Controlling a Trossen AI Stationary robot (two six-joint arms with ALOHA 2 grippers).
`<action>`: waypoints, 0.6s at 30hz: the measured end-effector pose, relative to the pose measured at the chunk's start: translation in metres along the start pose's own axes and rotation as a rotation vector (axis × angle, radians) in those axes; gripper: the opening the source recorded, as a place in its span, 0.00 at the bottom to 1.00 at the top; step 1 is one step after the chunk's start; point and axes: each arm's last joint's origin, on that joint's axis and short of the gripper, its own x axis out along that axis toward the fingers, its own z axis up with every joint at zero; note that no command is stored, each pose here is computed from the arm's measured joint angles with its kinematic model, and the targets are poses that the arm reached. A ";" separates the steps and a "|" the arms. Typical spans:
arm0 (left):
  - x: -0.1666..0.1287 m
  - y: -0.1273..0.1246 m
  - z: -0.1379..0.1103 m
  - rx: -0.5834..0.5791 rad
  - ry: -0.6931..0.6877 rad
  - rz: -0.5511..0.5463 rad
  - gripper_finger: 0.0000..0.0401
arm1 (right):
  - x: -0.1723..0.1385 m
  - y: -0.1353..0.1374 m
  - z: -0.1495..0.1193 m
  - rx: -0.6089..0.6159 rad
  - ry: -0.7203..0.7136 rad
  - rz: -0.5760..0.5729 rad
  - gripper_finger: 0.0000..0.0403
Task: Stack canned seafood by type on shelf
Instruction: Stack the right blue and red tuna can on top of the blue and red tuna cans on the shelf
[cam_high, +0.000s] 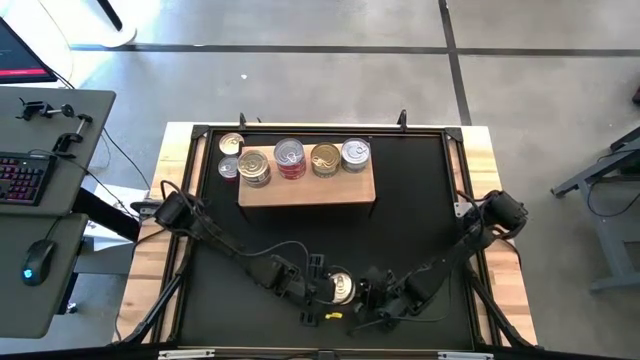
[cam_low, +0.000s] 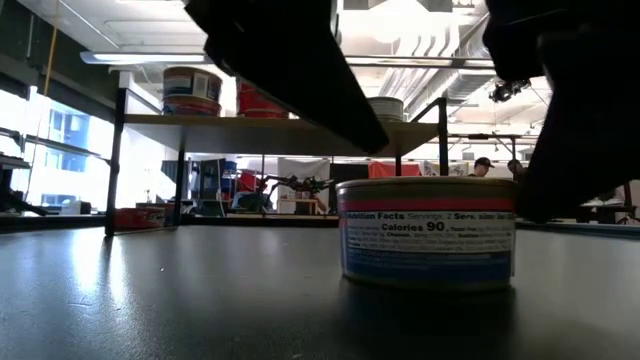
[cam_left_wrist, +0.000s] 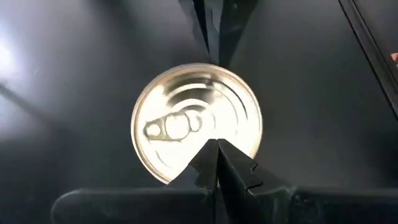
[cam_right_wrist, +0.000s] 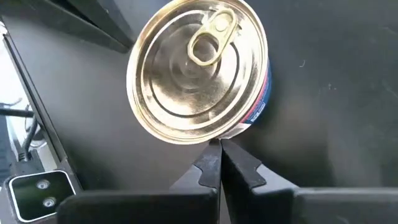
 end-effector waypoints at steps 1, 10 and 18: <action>0.000 0.000 0.000 0.006 -0.002 0.004 0.00 | 0.000 0.000 0.000 -0.007 0.002 0.000 0.00; 0.007 0.003 -0.010 0.029 0.060 0.088 0.00 | 0.001 -0.005 0.003 -0.003 0.001 -0.053 0.00; 0.009 0.004 -0.014 -0.017 0.095 0.092 0.00 | 0.009 -0.008 0.021 0.018 -0.025 -0.069 0.00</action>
